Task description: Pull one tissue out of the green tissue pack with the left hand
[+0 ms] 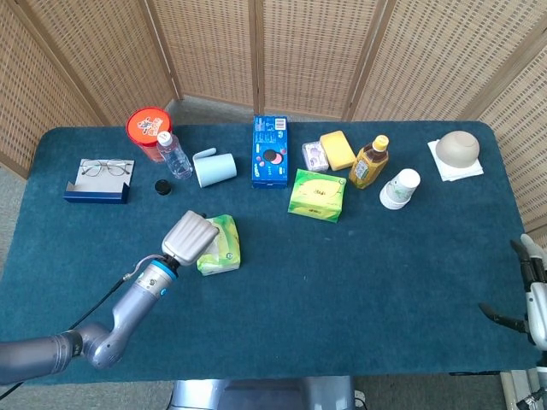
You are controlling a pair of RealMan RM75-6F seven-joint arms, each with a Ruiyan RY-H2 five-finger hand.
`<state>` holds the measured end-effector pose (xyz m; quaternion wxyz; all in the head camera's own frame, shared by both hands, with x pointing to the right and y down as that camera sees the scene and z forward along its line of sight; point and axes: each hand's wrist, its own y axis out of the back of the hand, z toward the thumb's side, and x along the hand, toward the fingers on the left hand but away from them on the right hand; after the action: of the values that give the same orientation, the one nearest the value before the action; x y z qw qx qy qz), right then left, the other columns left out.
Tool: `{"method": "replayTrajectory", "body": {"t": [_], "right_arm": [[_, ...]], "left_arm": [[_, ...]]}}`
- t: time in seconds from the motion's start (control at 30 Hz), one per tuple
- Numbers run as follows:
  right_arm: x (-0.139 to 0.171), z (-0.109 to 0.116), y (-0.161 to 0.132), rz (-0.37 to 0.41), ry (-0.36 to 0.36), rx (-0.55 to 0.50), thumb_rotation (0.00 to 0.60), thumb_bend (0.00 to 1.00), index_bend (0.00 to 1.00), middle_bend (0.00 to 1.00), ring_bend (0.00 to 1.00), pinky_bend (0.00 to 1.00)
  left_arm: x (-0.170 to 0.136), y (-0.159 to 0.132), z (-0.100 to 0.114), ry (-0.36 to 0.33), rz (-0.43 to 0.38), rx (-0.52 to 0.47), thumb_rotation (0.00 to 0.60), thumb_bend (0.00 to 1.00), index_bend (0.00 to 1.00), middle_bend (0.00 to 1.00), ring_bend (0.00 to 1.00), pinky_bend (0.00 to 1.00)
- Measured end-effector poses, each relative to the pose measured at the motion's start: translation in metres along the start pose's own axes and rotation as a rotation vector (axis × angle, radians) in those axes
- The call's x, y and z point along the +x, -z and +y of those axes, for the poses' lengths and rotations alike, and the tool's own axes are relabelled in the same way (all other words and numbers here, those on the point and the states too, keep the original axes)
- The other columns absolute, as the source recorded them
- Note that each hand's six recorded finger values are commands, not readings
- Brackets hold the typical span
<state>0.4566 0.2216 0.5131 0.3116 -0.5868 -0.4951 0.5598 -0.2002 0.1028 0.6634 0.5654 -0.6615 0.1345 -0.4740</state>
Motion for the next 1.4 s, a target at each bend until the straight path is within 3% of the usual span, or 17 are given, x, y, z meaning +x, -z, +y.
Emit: {"method": "replayTrajectory", "body": {"t": [0.23,0.67,0.83,1.0,1.13,1.4], "right_arm": [[0.001,-0.001,-0.001,0.005,-0.008,0.007,0.600,0.00,0.00,0.00,0.00,0.00],[0.001,-0.007,-0.005,0.014,-0.017,0.031,0.600,0.00,0.00,0.00,0.00,0.00],[0.002,-0.009,-0.007,0.018,-0.018,0.045,0.600,0.00,0.00,0.00,0.00,0.00],[0.003,-0.012,-0.010,0.024,-0.021,0.059,0.600,0.00,0.00,0.00,0.00,0.00],[0.003,-0.013,-0.011,0.024,-0.022,0.065,0.600,0.00,0.00,0.00,0.00,0.00],[0.005,-0.015,-0.013,0.033,-0.024,0.068,0.600,0.00,0.00,0.00,0.00,0.00]], "left_arm": [[-0.009,0.007,0.004,-0.029,-0.003,-0.025,0.600,0.66,0.77,0.80,0.64,0.82],[-0.073,0.039,0.084,-0.264,-0.062,-0.097,0.600,0.66,0.78,0.80,0.65,0.82],[-0.110,0.041,0.097,-0.288,-0.134,-0.101,0.600,0.66,0.78,0.80,0.65,0.82],[-0.156,0.027,0.087,-0.250,-0.244,-0.152,0.600,0.66,0.78,0.80,0.64,0.82],[-0.188,0.019,0.064,-0.171,-0.306,-0.200,0.600,0.66,0.78,0.80,0.64,0.82],[-0.219,0.039,-0.008,0.008,-0.284,-0.109,0.600,0.66,0.77,0.78,0.60,0.82]]}}
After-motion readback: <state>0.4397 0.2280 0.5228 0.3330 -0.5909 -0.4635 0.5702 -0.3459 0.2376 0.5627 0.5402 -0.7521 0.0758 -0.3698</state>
